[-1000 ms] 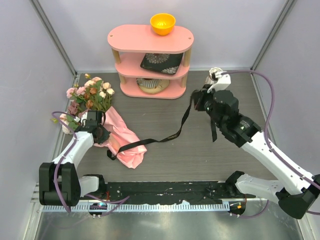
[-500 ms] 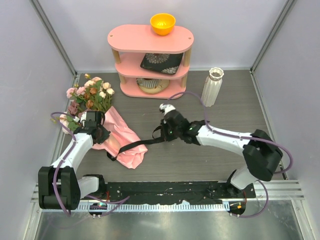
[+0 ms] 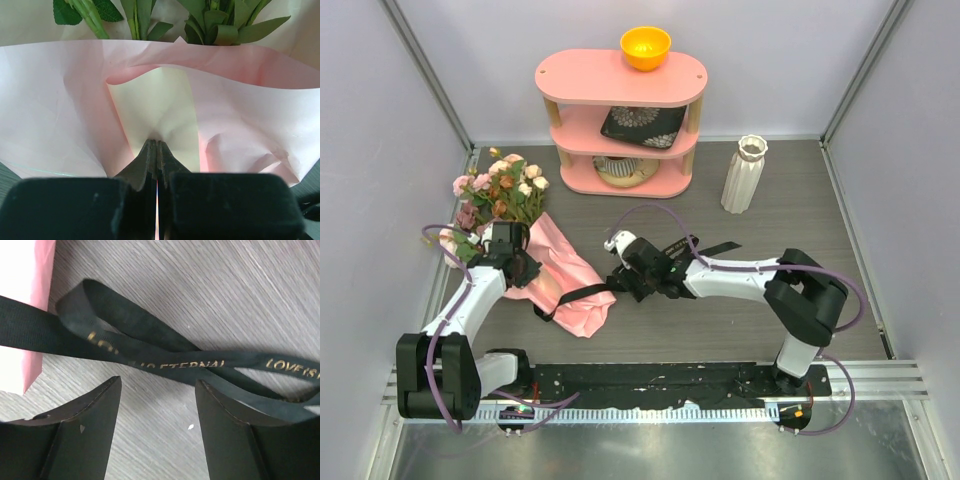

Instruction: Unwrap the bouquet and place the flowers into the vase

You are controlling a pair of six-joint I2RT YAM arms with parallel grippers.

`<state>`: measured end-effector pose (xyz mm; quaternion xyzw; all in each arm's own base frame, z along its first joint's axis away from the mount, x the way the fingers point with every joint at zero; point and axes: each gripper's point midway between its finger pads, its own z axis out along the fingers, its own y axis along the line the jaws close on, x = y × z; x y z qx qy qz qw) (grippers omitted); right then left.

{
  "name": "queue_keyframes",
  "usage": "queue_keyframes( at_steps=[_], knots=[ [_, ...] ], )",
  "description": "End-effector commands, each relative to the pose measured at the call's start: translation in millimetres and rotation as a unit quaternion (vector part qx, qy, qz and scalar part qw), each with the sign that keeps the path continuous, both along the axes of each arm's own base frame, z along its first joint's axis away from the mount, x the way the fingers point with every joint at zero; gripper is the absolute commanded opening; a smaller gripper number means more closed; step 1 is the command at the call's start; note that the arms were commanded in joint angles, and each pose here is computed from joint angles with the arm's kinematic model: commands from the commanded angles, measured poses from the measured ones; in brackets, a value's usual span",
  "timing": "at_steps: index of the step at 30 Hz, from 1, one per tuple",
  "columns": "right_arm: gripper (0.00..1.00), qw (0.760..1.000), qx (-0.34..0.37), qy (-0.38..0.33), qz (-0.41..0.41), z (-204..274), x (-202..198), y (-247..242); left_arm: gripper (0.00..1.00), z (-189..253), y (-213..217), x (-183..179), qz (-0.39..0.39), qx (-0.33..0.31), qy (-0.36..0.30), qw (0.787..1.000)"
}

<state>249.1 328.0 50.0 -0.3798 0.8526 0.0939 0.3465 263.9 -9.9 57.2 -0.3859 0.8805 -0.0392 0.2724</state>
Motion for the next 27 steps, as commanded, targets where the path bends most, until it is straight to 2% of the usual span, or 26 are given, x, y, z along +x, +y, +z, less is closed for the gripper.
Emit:
queue_keyframes(
  at_steps=[1, 5, 10, 18, 21, 22, 24, 25, 26, 27],
  knots=[
    [0.69, 0.996, -0.018, -0.059, 0.068, 17.3, 12.3, 27.2, 0.0, 3.9, -0.3, 7.6, -0.005, -0.002, -0.017, 1.0],
    [0.75, 0.99, -0.036, -0.066, 0.12, 9.3, 1.1, 40.2, 0.0, 2.3, 0.0, 5.7, -0.004, -0.002, -0.015, 1.0],
    [0.74, 0.987, -0.022, -0.042, 0.154, -7.4, -3.4, 61.0, 0.0, 7.1, 1.6, 4.9, -0.005, 0.003, -0.023, 1.0],
    [0.68, 0.992, -0.007, -0.095, 0.08, -8.0, 45.1, 59.8, 0.0, 5.6, -0.5, 5.3, -0.007, -0.001, -0.021, 1.0],
    [0.51, 0.991, -0.017, -0.13, 0.027, -3.6, 69.1, 46.0, 0.0, 7.9, 1.9, 3.1, -0.006, 0.005, -0.022, 1.0],
    [0.39, 0.989, -0.008, -0.145, 0.012, 0.9, 75.2, 46.0, 0.0, 8.5, 2.2, 2.9, -0.006, 0.006, -0.023, 1.0],
    [0.25, 0.985, -0.01, -0.172, -0.032, 11.0, 85.9, 34.3, 0.0, 9.6, 2.2, 3.8, -0.005, 0.005, -0.029, 1.0],
    [0.06, 0.981, 0.005, -0.184, -0.055, 19.3, 92.9, 31.6, 0.0, 9.3, 1.0, 4.3, -0.006, 0.002, -0.029, 1.0],
    [0.01, 0.98, 0.022, -0.18, -0.087, 21.6, 95.6, 26.0, 0.0, 9.4, 0.3, 5.3, -0.007, 0.001, -0.031, 1.0],
    [0.01, 0.974, 0.035, -0.188, -0.117, 33.0, 101.9, 17.6, 0.0, 8.3, -0.4, 5.7, -0.007, -0.002, -0.028, 1.0]
  ],
)
